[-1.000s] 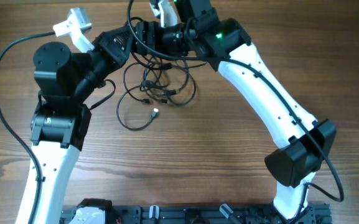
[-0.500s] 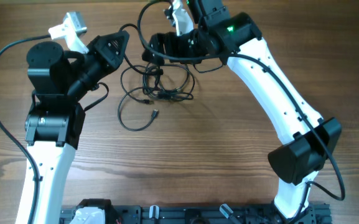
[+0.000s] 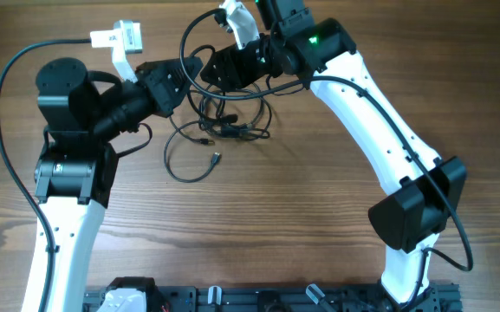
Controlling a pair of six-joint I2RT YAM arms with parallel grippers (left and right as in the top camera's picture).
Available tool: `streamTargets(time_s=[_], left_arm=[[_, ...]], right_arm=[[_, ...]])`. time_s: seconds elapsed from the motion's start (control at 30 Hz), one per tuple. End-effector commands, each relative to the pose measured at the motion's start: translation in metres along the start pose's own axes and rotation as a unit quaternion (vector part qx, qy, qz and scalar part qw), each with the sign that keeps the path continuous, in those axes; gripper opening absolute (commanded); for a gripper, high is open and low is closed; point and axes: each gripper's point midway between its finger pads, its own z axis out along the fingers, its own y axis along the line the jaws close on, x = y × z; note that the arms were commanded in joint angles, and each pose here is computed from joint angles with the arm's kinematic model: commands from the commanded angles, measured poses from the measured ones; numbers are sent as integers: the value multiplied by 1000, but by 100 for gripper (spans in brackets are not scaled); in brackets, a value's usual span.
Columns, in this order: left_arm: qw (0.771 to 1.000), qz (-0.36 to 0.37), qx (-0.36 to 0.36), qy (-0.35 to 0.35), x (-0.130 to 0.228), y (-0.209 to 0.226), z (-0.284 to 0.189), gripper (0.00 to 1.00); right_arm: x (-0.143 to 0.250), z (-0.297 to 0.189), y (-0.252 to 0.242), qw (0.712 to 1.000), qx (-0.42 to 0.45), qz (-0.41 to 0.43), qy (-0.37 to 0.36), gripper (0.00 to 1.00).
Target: Untangle cables
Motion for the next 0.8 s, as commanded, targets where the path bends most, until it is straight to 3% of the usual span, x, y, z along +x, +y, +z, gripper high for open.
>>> streamTargets(time_s=[0.0,0.23,0.47,0.6,0.77], left_arm=[[1000,4,6,16,6,2,1,4],[999,-16,4,36,13,14,9,4],[999,-19,-20,19,7,22,10,4],[992,-96,-80,-30,-7,43,7,4],[984,-145,-93,-48,-11,49,6,4]], right_arm=[[-17,-31,33,998,-33,-35,-35,49],[-33,-70,61,994,-47,-57,-78,37],[-15,-71,62,997,-58,-24,-42,49],[2,-69,63,998,-60,-19,-10,50],[7,-68,95,989,-127,-82,-7,50]])
